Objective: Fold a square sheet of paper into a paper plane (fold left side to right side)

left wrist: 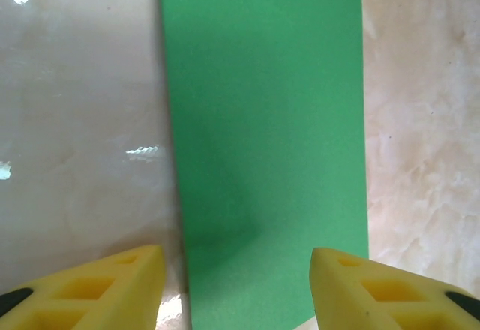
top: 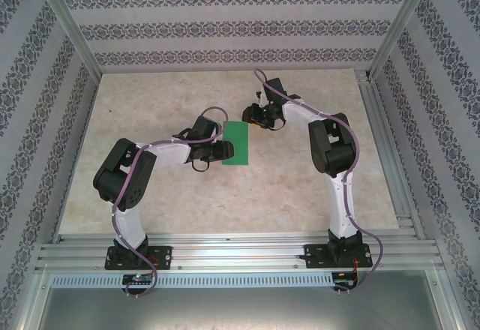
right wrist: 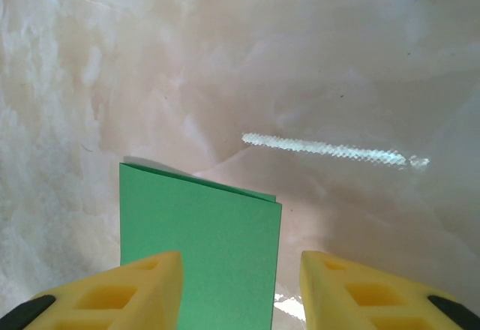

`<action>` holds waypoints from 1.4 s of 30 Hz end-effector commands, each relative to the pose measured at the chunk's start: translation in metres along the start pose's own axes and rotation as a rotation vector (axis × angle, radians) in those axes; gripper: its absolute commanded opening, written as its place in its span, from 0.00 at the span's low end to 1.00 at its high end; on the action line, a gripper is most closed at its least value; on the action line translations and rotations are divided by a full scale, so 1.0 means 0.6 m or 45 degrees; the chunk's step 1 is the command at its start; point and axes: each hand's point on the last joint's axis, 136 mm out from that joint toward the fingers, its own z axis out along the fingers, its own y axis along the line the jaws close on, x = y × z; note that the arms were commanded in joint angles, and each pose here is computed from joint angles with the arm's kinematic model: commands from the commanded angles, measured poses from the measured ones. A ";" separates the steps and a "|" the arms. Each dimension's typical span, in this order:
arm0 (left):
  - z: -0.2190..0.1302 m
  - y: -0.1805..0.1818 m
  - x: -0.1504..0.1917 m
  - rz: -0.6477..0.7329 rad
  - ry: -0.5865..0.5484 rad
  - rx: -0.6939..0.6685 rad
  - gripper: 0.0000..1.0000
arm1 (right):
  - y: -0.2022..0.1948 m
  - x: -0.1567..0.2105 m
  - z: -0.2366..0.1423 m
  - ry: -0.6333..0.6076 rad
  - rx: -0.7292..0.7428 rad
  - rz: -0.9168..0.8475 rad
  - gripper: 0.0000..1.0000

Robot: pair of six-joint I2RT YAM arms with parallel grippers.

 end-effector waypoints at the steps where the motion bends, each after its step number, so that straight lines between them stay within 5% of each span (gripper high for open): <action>1: 0.009 -0.008 -0.007 -0.032 -0.003 0.032 0.55 | -0.002 0.014 0.016 0.042 0.041 -0.024 0.45; 11: 0.013 -0.005 -0.003 -0.028 0.008 0.025 0.49 | 0.021 0.055 0.044 0.140 -0.014 -0.042 0.43; 31: 0.018 -0.013 -0.002 -0.034 0.012 0.064 0.38 | 0.042 0.079 0.004 0.124 -0.055 -0.048 0.44; 42: -0.022 0.010 -0.005 0.068 -0.013 -0.087 0.47 | 0.041 0.064 -0.022 0.093 -0.059 -0.036 0.44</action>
